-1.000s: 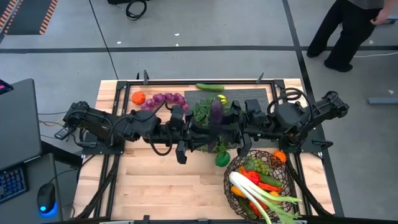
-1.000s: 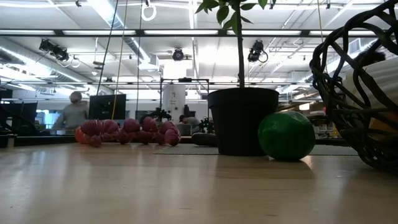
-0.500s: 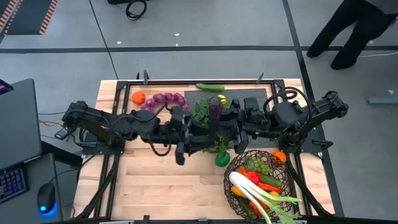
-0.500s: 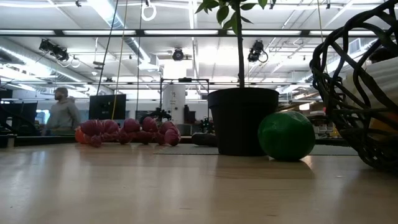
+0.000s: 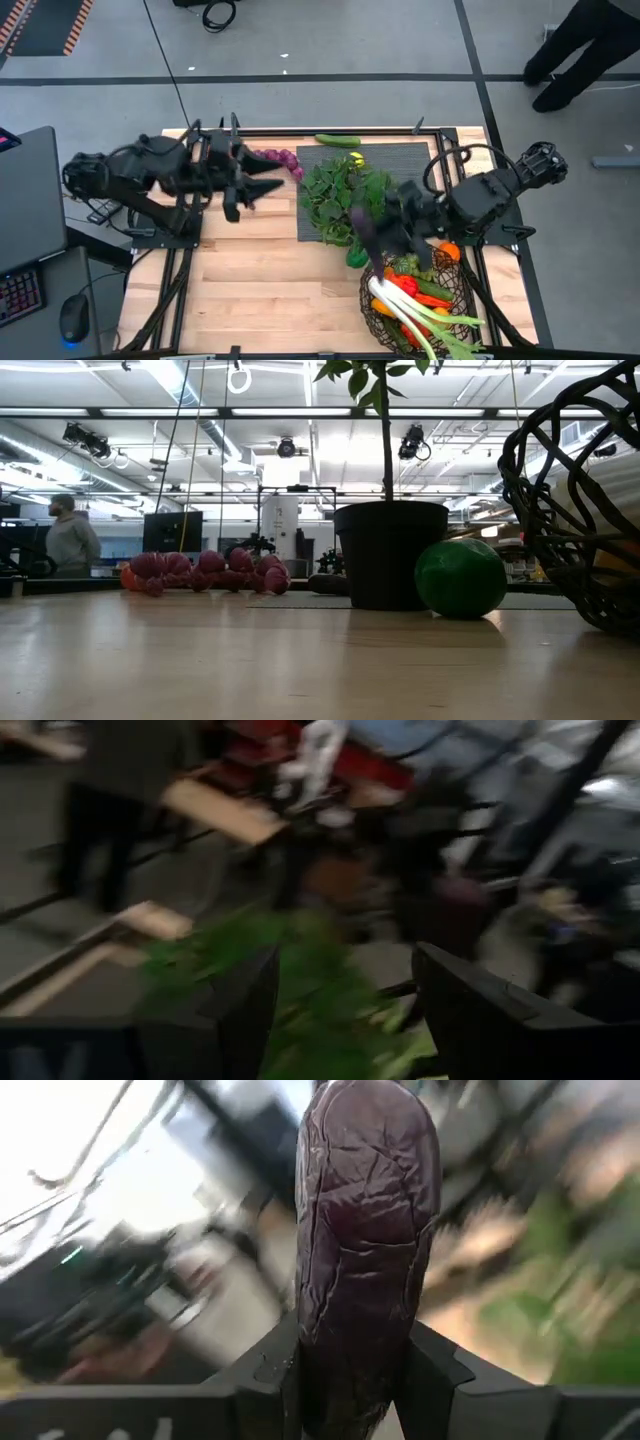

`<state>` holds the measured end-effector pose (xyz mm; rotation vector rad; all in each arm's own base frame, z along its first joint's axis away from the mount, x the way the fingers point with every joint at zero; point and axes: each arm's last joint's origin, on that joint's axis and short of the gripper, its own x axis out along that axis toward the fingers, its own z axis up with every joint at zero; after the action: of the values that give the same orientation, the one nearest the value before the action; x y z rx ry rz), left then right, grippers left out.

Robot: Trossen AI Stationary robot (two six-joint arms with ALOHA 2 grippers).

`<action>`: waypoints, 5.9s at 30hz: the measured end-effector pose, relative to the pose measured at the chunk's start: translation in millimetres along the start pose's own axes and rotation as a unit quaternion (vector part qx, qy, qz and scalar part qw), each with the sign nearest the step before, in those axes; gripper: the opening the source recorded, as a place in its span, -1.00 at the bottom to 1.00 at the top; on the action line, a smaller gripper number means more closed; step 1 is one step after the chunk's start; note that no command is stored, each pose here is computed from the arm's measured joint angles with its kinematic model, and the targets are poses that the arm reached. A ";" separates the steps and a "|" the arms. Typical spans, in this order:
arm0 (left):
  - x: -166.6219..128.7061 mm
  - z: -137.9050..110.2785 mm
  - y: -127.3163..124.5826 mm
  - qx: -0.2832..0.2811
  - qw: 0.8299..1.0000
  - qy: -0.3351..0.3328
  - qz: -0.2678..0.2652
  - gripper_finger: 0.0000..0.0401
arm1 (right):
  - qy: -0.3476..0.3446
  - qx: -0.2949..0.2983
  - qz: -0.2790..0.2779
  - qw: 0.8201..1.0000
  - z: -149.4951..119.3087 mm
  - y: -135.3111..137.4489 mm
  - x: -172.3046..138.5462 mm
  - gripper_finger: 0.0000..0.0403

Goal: Build produce basket
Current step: Put the left purple eggplant into the brown wire basket, then put the orange squash into the brown wire basket

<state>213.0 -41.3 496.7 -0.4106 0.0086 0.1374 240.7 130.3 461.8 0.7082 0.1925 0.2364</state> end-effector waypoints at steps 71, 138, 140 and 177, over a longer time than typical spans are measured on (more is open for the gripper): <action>-30.4 -133.3 373.6 -0.117 0.678 0.544 0.480 0.39 | 0.343 0.427 -0.350 0.760 -188.3 16.0 14.5 0.54; -6.2 -200.6 410.0 -0.231 0.559 0.579 0.546 0.80 | 0.344 0.401 -0.307 0.791 -203.5 36.8 -1.2 0.53; -6.5 -200.5 409.8 -0.231 0.558 0.580 0.546 0.78 | 0.346 0.401 -0.306 0.791 -204.3 37.8 -2.1 0.53; 9.1 -150.8 430.1 -0.149 0.626 0.526 0.556 0.76 | 0.331 0.420 -0.271 0.800 -202.5 44.2 2.1 0.53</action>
<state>167.0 290.2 187.2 -0.7278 1.4724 1.1382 184.7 288.7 340.2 1.3974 1.2167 -0.1939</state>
